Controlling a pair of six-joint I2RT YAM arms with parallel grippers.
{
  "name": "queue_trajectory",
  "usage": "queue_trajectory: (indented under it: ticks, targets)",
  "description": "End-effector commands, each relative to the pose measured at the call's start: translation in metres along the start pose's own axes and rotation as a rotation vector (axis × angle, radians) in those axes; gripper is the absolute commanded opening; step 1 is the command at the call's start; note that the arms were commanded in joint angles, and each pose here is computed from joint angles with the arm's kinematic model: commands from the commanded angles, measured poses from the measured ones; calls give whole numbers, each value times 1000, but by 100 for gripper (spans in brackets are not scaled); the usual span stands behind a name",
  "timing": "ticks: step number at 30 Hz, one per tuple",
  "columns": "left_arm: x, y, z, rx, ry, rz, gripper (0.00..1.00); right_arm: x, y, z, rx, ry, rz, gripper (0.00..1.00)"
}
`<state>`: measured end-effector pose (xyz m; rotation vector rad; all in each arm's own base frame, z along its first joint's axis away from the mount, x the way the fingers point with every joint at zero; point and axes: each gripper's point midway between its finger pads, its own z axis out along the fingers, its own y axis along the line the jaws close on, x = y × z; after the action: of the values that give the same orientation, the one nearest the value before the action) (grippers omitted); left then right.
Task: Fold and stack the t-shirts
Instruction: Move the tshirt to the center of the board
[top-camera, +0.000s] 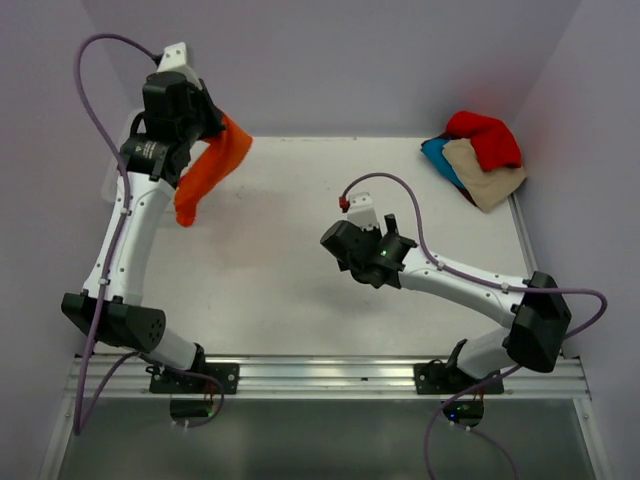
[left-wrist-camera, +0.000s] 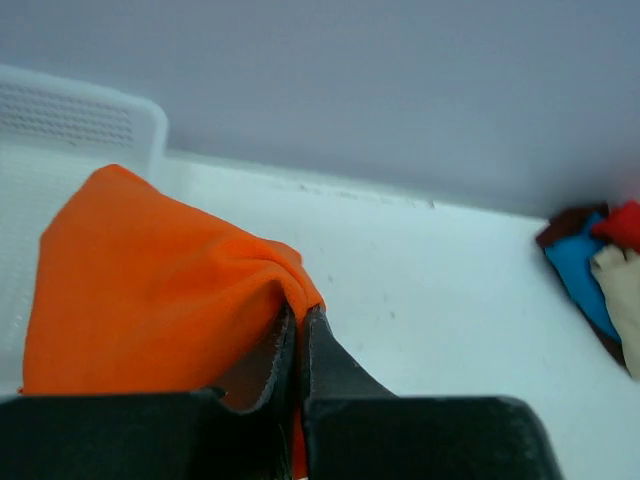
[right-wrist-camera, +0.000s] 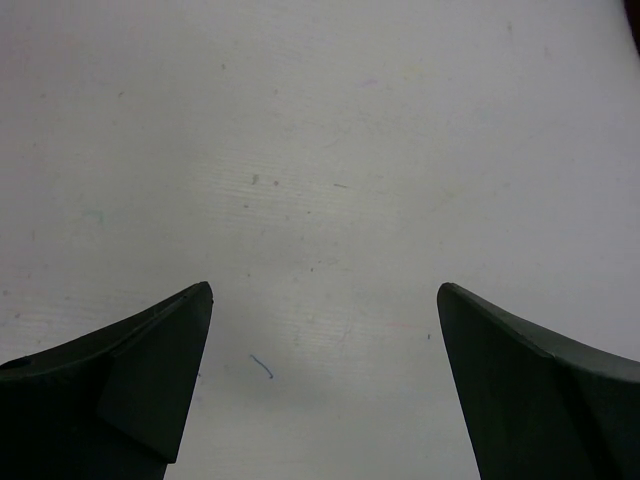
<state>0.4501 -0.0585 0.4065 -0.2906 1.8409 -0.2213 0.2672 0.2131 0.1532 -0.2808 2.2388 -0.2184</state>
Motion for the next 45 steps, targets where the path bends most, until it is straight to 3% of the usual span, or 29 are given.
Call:
queue_trajectory:
  ticks: [1, 5, 10, 19, 20, 26, 30, 33, 35, 36, 38, 40, 45]
  targets:
    - [67, -33, -13, 172, 191, 41, 0, -42, -52, -29, 192, -168, 183, 99]
    - [132, -60, -38, 295, 332, 52, 0, -56, -99, -56, 318, -284, 295, 99]
    - [203, -68, -59, 378, 469, 33, 0, -66, -126, -81, 307, -366, 376, 99]
    - [247, -151, -125, 717, 584, 162, 0, -52, -125, -74, 290, -356, 354, 99]
    - [252, -170, -147, 797, 598, 195, 0, -49, -120, -69, 289, -340, 337, 99]
    - [223, -198, -201, 932, 515, 222, 0, -39, -136, -62, 383, -291, 392, 99]
    - [148, -196, -237, 969, 318, 154, 0, -39, -157, -64, 425, -284, 459, 99]
    - [124, -185, -239, 911, 238, 142, 4, -41, -169, -67, 438, -292, 497, 99]
    - [128, -165, -215, 747, 222, 158, 24, -42, -171, -68, 439, -291, 501, 99]
    - [135, -146, -191, 605, 204, 199, 29, -43, -169, -67, 429, -288, 495, 99]
    - [160, -128, -165, 480, 236, 245, 61, -44, -165, -66, 410, -276, 490, 99]
    - [191, -117, -138, 398, 288, 309, 100, -41, -159, -62, 389, -250, 471, 99]
    - [283, -76, -89, 157, 480, 418, 100, -33, -144, -52, 350, -194, 440, 99]
